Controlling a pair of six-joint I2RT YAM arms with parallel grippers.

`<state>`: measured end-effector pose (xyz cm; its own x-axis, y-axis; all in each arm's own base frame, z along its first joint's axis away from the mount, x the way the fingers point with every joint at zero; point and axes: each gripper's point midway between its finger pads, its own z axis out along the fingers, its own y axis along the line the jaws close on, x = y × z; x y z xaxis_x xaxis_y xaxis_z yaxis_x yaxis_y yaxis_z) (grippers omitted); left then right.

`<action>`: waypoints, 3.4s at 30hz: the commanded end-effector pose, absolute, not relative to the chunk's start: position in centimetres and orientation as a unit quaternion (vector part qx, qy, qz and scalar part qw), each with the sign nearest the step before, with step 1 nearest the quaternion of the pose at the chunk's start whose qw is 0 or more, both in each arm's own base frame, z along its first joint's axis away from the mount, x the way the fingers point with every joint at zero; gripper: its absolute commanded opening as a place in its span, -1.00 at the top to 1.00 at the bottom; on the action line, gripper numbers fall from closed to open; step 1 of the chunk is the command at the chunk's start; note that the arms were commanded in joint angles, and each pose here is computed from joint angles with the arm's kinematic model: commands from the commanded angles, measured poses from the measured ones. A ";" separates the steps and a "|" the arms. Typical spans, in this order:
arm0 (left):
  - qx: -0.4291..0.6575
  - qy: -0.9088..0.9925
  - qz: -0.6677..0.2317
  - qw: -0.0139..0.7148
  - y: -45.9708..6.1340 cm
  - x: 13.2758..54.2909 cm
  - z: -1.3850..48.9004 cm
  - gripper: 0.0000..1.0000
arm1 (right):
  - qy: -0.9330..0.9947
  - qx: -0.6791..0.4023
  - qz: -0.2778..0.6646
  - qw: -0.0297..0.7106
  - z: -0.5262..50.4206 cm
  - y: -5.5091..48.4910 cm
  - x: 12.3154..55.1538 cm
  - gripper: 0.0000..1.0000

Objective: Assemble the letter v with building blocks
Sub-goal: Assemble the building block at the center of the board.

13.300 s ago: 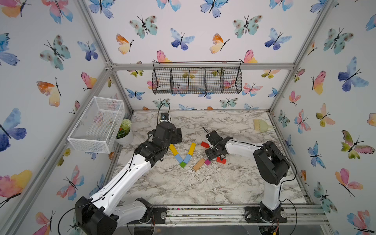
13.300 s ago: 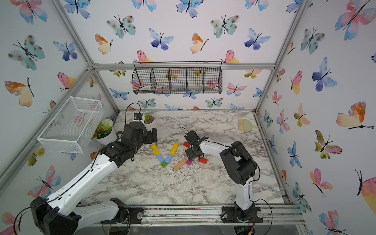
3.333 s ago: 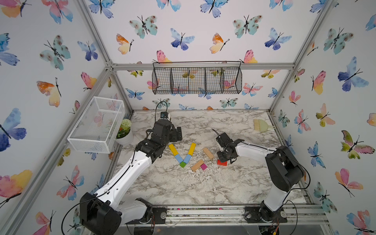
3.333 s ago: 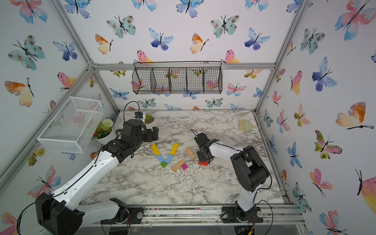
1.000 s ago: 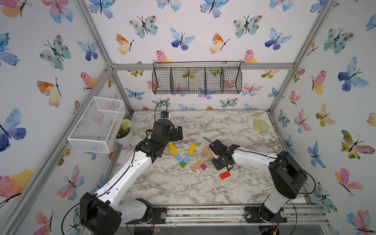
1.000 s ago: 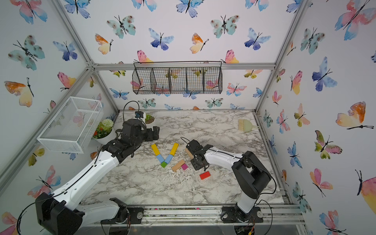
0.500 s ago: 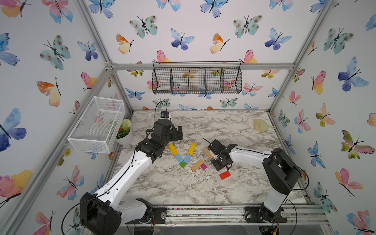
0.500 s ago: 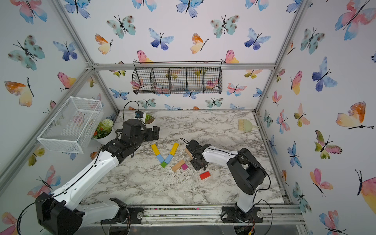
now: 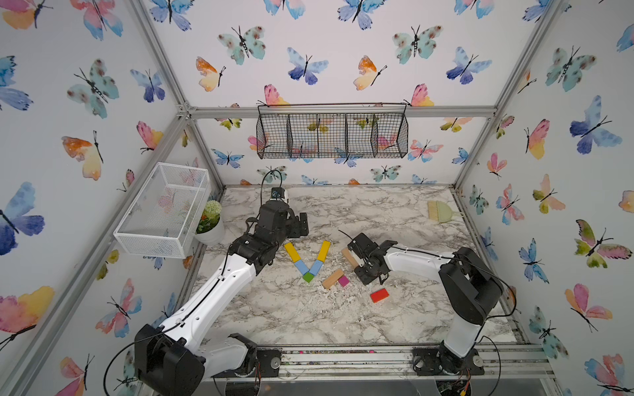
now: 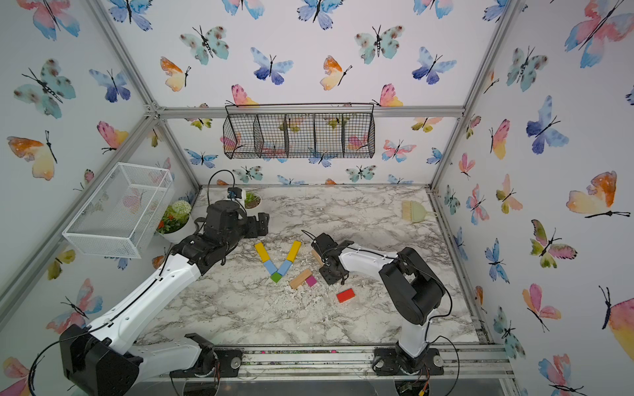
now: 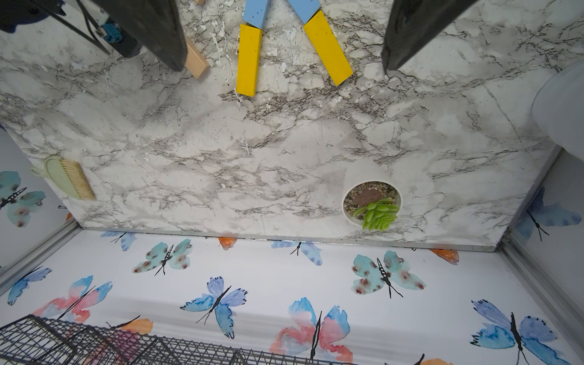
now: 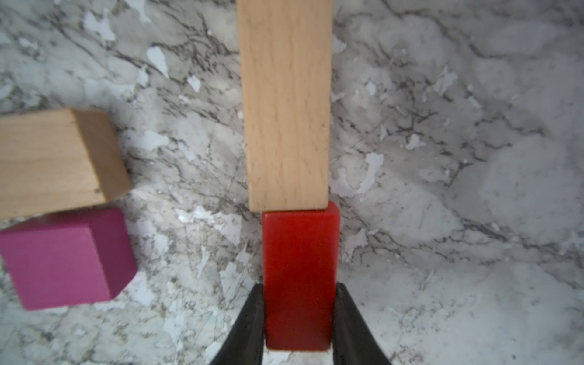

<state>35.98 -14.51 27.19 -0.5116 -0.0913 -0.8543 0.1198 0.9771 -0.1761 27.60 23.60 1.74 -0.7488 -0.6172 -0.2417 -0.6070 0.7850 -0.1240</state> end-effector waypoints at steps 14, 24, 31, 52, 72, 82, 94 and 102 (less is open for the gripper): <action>0.003 0.856 -0.105 0.506 -14.2 36.3 28.2 -0.94 | 0.936 -0.334 -0.003 0.112 0.8 24.0 27.0 0.53; 0.003 0.857 -0.104 0.505 -14.1 36.3 28.0 -0.93 | 0.937 -0.332 0.001 0.108 0.9 24.0 26.7 0.54; 0.004 0.857 -0.105 0.505 -14.2 36.3 28.0 -0.94 | 0.937 -0.330 0.008 0.110 1.4 24.1 26.6 0.55; 0.005 0.857 -0.105 0.505 -14.2 36.3 28.0 -0.93 | 0.938 -0.327 0.015 0.113 1.6 24.7 27.0 0.42; 0.005 0.857 -0.105 0.505 -14.2 36.2 28.0 -0.94 | 0.944 -0.304 -0.002 0.130 2.3 24.2 27.7 0.26; 0.005 0.857 -0.103 0.505 -14.1 36.3 28.0 -0.94 | 0.945 -0.299 0.001 0.133 2.2 24.4 27.9 0.44; 0.004 0.857 -0.103 0.505 -14.0 36.3 27.9 -0.93 | 0.944 -0.295 0.004 0.145 3.3 24.4 28.1 0.13; 0.005 0.856 -0.105 0.506 -14.1 36.3 28.1 -0.94 | 0.941 -0.294 0.029 0.164 5.9 25.1 28.0 -0.15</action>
